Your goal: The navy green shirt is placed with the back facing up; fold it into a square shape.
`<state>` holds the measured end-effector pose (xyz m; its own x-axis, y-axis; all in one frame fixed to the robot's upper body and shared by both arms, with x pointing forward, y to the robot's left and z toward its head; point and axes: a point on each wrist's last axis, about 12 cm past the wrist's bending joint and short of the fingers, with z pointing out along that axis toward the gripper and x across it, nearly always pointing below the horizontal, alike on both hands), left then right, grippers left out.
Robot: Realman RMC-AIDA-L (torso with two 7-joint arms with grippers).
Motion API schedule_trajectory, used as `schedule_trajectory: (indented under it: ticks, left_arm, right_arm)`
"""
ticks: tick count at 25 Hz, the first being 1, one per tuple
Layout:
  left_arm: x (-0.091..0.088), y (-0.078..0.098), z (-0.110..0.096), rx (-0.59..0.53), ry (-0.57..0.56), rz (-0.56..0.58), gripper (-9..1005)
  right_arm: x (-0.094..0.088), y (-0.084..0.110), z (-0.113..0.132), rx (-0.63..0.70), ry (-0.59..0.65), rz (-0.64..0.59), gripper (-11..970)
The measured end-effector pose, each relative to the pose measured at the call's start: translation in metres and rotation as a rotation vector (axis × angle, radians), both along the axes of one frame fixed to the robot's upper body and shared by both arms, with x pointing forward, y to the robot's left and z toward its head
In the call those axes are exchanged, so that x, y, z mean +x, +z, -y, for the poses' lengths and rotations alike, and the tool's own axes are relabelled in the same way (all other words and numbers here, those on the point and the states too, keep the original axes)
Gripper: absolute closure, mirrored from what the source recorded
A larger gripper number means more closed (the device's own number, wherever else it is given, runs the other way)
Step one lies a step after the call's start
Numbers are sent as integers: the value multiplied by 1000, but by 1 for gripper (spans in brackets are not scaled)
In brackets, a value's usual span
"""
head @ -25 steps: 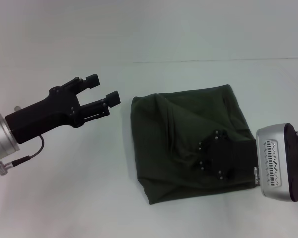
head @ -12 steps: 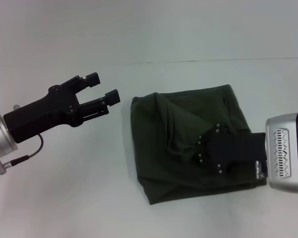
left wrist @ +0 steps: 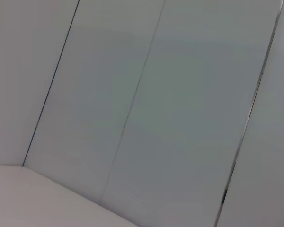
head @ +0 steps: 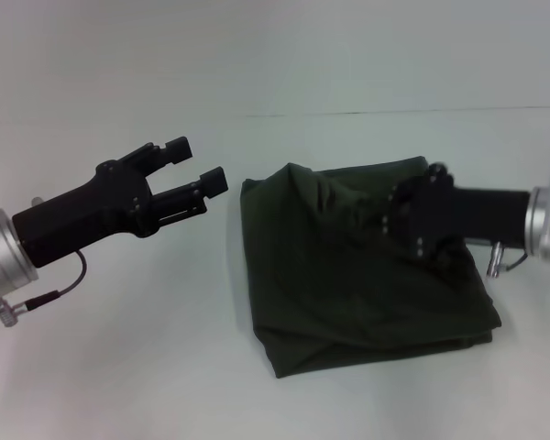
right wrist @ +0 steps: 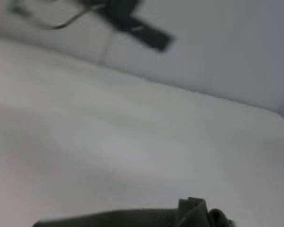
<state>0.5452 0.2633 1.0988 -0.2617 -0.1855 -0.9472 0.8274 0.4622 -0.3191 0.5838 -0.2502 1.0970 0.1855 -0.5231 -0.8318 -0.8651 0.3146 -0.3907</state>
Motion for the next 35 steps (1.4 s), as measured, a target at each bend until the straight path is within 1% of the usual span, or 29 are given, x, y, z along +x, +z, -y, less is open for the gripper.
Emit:
schedule_trajectory:
  ticks: [5,7,13,18,23,35]
  left_arm:
    - [1,2,-2,-24,-6,-50,85]
    - [2,3,-2,-21,-15,-66,86]
    - [1,8,0,-9,-64,-78,87]
    - [0,8,0,8,-86,-84,85]
    - [-1,8,1,22,-102,-88,86]
    - [-4,8,0,50,-140,-86,85]
  right_arm:
    - [4,6,11,160,-145,-112,834]
    - [5,5,15,209,-200,-160,831]
    - [12,-5,24,289,-366,-265,824]
    - [14,-13,27,324,-450,-320,817]
    - [16,-22,28,335,-530,-348,811]
    - [19,-38,34,394,-681,-408,796]
